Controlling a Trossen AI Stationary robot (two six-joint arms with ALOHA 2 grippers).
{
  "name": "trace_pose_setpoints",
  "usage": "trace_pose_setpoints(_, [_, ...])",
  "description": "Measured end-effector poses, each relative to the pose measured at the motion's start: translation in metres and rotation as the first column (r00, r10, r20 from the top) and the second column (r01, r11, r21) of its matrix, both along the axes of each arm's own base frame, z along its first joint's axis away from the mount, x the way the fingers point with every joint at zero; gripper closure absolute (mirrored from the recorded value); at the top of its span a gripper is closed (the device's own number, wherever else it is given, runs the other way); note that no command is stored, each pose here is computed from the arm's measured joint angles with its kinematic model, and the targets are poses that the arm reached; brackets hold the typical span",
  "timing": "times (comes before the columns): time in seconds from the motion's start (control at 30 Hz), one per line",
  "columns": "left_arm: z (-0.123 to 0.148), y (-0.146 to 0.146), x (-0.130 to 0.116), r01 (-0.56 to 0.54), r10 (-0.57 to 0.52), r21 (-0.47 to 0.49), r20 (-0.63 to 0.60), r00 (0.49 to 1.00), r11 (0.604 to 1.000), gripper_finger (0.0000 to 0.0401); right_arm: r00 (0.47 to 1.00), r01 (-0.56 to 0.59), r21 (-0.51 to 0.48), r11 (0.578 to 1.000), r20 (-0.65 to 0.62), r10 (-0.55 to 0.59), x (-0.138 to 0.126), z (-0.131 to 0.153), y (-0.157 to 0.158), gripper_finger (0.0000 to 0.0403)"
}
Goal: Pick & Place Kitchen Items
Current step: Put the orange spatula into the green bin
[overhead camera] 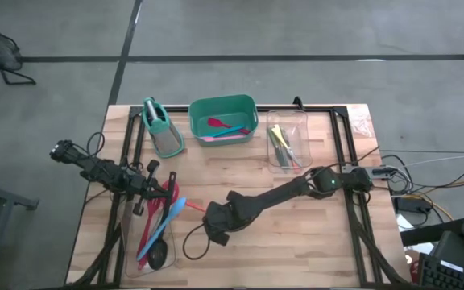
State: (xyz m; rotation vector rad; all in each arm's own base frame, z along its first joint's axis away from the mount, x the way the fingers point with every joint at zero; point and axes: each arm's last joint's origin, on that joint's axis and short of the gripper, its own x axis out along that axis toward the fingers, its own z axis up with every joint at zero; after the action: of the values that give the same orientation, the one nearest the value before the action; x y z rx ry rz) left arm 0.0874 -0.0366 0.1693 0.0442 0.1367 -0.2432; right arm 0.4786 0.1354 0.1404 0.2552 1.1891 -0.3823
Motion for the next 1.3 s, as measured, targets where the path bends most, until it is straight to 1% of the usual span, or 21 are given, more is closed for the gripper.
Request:
trace_pose_setpoints(0.17, [0.000,0.000,0.000,0.000,0.000,0.000,0.000,1.000,1.000,0.0391,1.000,0.014,-0.044,0.999,-0.027,-0.016,-0.007,0.017,-0.007,0.0388])
trace_pose_setpoints(0.33, [0.000,0.000,0.000,0.000,0.000,0.000,0.000,1.000,1.000,0.0391,0.990,0.071,-0.141,0.987,-0.109,-0.087,-0.022,0.030,-0.015,0.0389])
trace_pose_setpoints(0.43, [0.000,0.000,0.000,0.000,0.000,0.000,0.000,1.000,1.000,0.0391,0.978,0.086,-0.197,0.977,-0.171,-0.121,-0.030,0.033,-0.023,0.0389])
trace_pose_setpoints(0.57, [0.000,0.000,0.000,0.001,-0.001,0.000,0.000,1.000,1.000,0.0391,0.973,0.099,-0.287,0.953,-0.174,-0.154,-0.036,0.049,-0.037,0.0389])
trace_pose_setpoints(0.7, [0.000,0.000,0.000,0.001,-0.001,0.000,-0.001,1.000,1.000,0.0391,0.975,0.102,-0.394,0.913,-0.145,-0.171,-0.042,0.072,-0.052,0.0389])
trace_pose_setpoints(0.83, [0.000,0.000,0.000,0.001,-0.001,0.000,0.000,1.000,1.000,0.0391,0.980,0.104,-0.459,0.883,-0.104,-0.170,-0.042,0.094,-0.080,0.0389])
trace_pose_setpoints(0.9, [0.000,0.000,0.000,0.001,-0.001,0.000,0.000,1.000,1.000,0.0391,0.981,0.074,-0.475,0.877,-0.122,-0.149,-0.041,0.100,-0.098,0.0389])
trace_pose_setpoints(0.97, [0.000,0.000,0.000,0.001,-0.001,0.000,0.000,1.000,1.000,0.0391,0.979,0.041,-0.492,0.870,-0.153,-0.133,-0.039,0.102,-0.117,0.0387])
trace_pose_setpoints(1.17, [0.000,0.000,0.000,0.001,-0.001,0.000,0.000,1.000,1.000,0.0391,0.976,0.040,-0.513,0.857,-0.166,-0.145,-0.032,0.102,-0.183,0.0383])
trace_pose_setpoints(1.23, [0.000,0.000,0.000,0.001,-0.001,0.000,0.000,1.000,1.000,0.0391,0.972,0.055,-0.518,0.854,-0.169,-0.165,-0.033,0.101,-0.204,0.0382])
trace_pose_setpoints(1.3, [0.000,0.000,0.000,0.000,0.000,0.000,0.000,1.000,1.000,0.0391,0.967,0.094,-0.519,0.849,-0.156,-0.203,-0.034,0.101,-0.223,0.0382])
